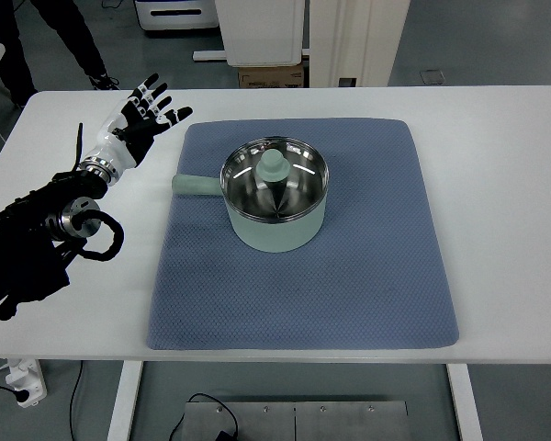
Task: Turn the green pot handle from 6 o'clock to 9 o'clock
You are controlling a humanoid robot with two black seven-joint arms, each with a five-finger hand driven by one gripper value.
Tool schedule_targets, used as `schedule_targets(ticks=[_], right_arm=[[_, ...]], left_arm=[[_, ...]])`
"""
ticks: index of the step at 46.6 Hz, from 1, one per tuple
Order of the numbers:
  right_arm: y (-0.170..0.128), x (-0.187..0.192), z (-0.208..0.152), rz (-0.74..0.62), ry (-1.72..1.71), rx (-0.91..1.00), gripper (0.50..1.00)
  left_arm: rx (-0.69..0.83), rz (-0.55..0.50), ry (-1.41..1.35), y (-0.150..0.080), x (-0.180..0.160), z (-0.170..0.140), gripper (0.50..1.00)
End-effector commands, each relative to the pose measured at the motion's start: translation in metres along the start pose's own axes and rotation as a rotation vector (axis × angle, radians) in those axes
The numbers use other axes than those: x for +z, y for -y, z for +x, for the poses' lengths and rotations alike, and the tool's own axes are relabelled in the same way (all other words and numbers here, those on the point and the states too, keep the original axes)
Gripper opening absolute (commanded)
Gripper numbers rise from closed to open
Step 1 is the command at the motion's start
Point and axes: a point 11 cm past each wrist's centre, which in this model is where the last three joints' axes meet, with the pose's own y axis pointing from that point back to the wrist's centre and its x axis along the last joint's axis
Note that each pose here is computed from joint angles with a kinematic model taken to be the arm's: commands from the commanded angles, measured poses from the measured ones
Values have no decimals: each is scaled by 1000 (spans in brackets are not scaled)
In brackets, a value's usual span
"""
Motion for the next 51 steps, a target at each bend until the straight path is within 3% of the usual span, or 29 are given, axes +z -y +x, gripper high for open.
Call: schedule_targets(ticks=[1,51], right_arm=[[0,0,0,1,0,0,1000],[0,3,-2,-9,-4,-10,1000]], left_arm=[[8,0,-12,-2,-3,3,1000],[-11,-25,-122,1,-11,-14,1000]])
